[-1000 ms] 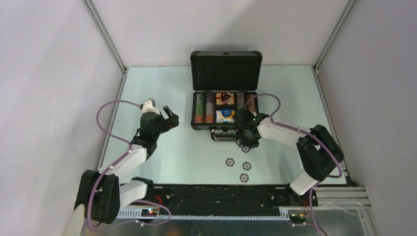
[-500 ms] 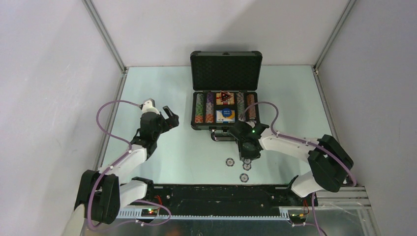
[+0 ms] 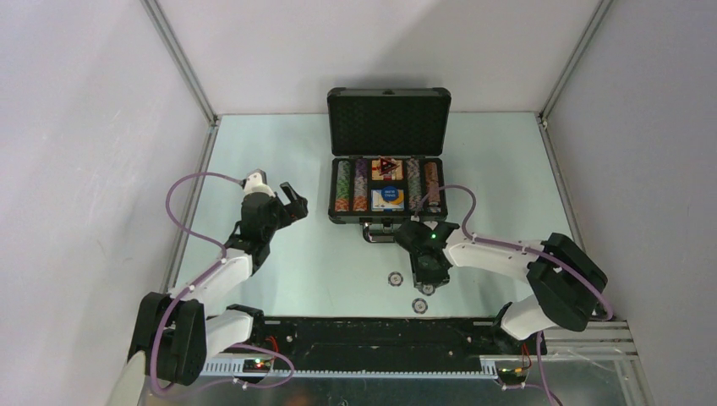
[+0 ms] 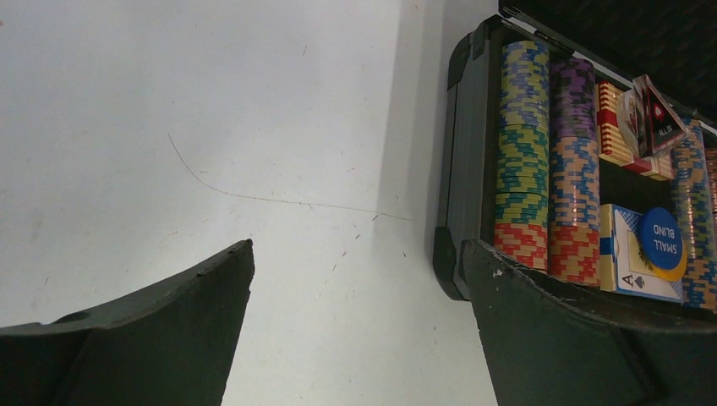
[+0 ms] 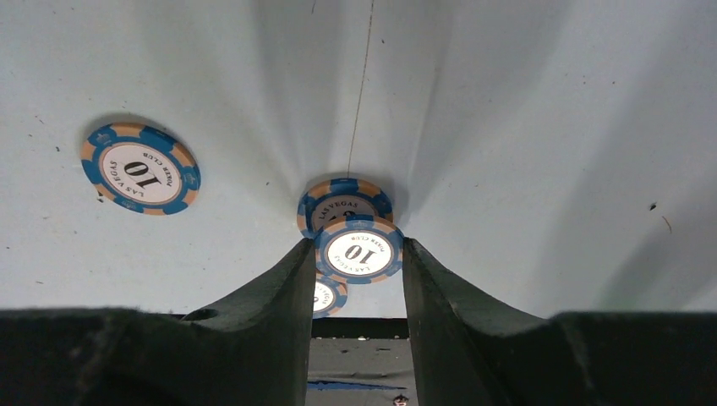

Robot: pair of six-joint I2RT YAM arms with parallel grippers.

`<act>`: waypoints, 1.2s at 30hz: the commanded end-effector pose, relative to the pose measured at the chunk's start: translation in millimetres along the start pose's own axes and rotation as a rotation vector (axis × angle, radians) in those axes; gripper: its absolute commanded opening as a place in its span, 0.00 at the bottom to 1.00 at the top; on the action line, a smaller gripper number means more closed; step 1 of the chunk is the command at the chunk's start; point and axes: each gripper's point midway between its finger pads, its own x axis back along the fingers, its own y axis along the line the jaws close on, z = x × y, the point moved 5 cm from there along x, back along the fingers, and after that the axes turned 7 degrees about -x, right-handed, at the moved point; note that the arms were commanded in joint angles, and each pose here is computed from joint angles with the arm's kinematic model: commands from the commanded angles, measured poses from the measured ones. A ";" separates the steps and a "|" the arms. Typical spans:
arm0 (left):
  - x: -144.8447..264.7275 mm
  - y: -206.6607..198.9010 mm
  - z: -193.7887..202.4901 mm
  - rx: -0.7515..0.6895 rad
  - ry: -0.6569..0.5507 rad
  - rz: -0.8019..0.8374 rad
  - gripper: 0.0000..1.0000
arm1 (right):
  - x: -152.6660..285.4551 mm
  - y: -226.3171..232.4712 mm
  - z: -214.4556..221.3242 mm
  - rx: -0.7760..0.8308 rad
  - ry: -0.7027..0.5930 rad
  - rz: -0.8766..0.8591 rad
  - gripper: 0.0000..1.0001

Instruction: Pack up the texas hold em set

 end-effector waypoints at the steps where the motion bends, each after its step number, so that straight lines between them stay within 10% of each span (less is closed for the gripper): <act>1: -0.7 -10.4 -19.5 -0.019 -0.061 0.033 0.98 | -2.6 5.7 -5.5 -0.026 -0.027 -0.014 0.44; 36: 1.0 -11.5 -19.1 -0.011 -0.062 0.042 0.98 | 4.3 18.9 31.7 -0.090 0.000 -0.120 0.62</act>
